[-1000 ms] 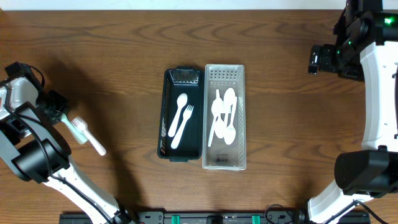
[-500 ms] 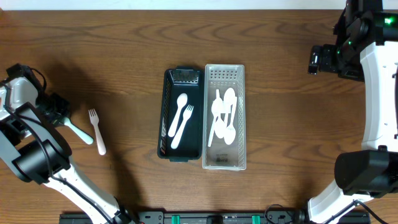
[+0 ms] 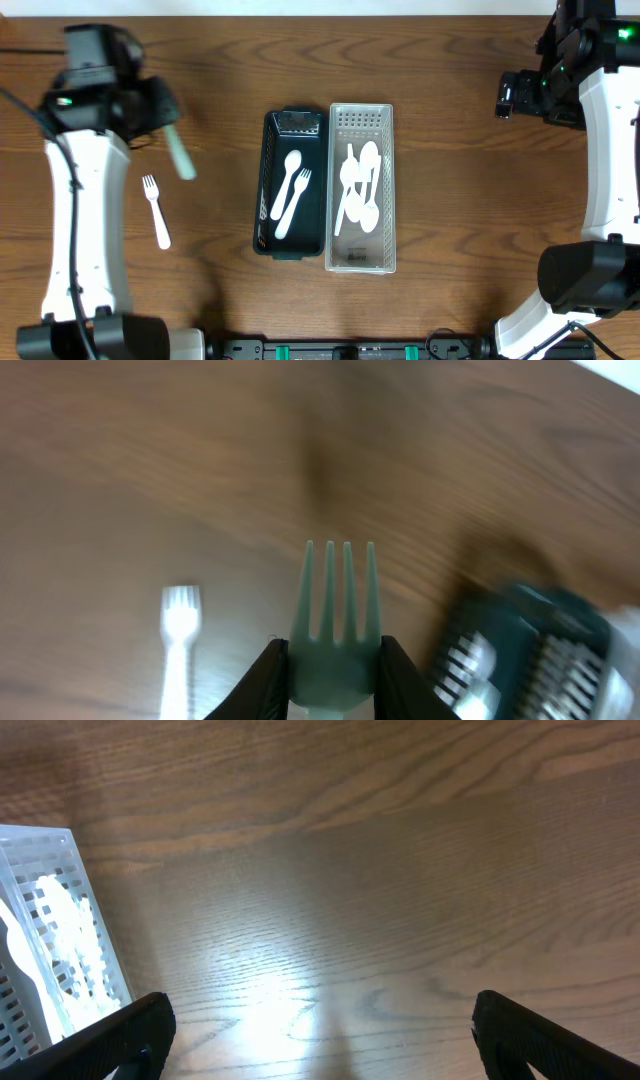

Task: Pack container
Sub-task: 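Place the fork into the black basket with the left gripper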

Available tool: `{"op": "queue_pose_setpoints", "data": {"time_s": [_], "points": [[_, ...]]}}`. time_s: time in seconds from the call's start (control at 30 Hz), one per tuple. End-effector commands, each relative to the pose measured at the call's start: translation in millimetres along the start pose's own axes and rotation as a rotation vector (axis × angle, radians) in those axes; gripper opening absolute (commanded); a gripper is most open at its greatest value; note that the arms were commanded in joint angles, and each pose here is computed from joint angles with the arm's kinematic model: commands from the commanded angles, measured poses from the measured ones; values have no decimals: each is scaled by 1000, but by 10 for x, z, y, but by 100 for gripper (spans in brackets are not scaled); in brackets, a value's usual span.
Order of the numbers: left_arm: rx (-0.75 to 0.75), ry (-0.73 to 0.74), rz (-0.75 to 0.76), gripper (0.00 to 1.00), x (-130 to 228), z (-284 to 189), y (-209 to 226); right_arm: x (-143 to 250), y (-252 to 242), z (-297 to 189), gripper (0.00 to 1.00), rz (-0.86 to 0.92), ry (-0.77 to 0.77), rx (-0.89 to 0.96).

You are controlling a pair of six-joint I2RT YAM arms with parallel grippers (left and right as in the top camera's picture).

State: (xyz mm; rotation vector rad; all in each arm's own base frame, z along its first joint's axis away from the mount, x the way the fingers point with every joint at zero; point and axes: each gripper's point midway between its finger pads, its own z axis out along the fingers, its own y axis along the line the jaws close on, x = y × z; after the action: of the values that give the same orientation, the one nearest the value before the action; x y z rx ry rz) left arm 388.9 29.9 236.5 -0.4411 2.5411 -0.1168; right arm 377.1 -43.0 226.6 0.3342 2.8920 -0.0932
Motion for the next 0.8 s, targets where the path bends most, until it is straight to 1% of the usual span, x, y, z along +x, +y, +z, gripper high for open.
{"op": "queue_pose_setpoints", "data": {"time_s": [0.0, 0.17, 0.37, 0.57, 0.77], "points": [[61, 27, 129, 6, 175, -25, -448, 11, -18, 40, 98, 5, 13, 3], [122, 109, 267, 6, 539, 68, -975, 12, -19, 40, 98, 5, 14, 3], [131, 256, 384, 6, 1038, 345, -1353, 26, -22, 39, 98, 4, 20, 4], [73, 419, 415, 6, 1488, 812, -1471, 39, -24, 39, 98, 3, 25, 5], [0, 553, 423, 6, 1840, 1278, -1407, 47, -37, 39, 99, -24, 28, 12]]}}
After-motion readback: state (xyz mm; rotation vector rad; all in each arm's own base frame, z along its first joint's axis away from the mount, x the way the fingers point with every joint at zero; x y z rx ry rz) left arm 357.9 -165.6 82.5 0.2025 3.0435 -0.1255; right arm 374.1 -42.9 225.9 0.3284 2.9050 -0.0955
